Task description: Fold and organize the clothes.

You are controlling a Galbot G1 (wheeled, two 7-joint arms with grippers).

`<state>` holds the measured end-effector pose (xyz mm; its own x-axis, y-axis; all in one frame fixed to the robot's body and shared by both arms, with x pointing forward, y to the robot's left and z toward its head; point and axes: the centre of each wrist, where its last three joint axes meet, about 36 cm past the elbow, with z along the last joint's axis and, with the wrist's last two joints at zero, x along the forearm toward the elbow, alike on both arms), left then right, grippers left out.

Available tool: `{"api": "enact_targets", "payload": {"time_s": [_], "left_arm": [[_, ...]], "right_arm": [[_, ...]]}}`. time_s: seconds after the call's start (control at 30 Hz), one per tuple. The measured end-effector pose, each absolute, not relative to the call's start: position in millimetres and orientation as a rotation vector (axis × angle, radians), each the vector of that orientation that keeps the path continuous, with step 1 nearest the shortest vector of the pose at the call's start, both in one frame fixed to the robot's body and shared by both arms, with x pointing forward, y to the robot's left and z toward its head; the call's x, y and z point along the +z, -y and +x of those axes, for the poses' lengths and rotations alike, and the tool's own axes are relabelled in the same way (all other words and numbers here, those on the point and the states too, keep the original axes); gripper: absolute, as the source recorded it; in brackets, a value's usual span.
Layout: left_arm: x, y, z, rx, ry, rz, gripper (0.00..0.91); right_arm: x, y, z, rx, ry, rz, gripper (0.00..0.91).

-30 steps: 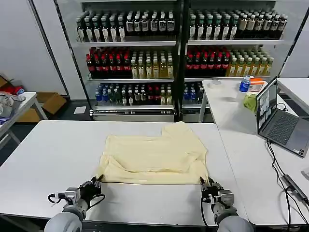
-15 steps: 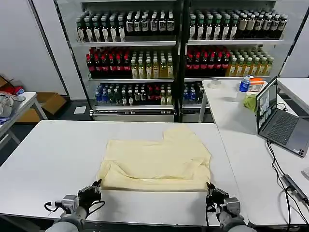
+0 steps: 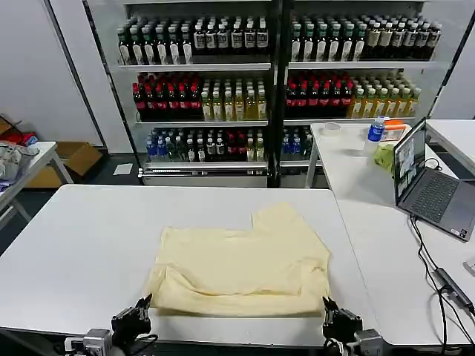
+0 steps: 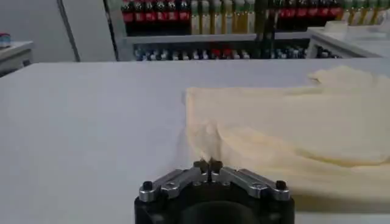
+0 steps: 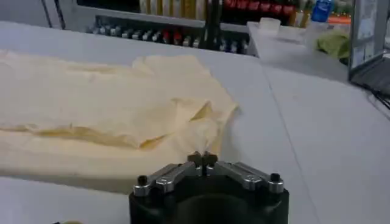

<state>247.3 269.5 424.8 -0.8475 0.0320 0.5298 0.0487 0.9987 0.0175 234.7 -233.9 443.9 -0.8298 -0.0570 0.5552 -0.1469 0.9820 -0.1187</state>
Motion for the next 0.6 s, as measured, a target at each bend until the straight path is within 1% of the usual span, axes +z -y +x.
{"api": "enact_targets", "payload": {"time_s": [0.03,0.07,0.1,0.13,0.6], "left_arm": [[425.4,-269.9,245.2,-0.043,2.579,-0.056,0.020],[426.1,-270.2,243.4,-0.044,2.575,-0.055,0.534],[426.8,-270.5,241.8,-0.046,2.571,-0.056,0.776],[427.8,-270.9,240.3,-0.048,2.568,-0.055,0.907],[450.4,-282.1,240.5,-0.101,2.617,-0.024,0.907]], "right_arm": [[444.8,233.3,232.5,0.211,2.542,0.144,0.312],[445.7,233.0,230.7,0.214,2.539,0.146,0.907],[446.7,232.8,229.2,0.216,2.539,0.148,0.907],[448.3,232.8,228.1,0.221,2.541,0.148,0.907],[479.3,240.9,236.2,0.271,2.651,0.140,0.907]]}}
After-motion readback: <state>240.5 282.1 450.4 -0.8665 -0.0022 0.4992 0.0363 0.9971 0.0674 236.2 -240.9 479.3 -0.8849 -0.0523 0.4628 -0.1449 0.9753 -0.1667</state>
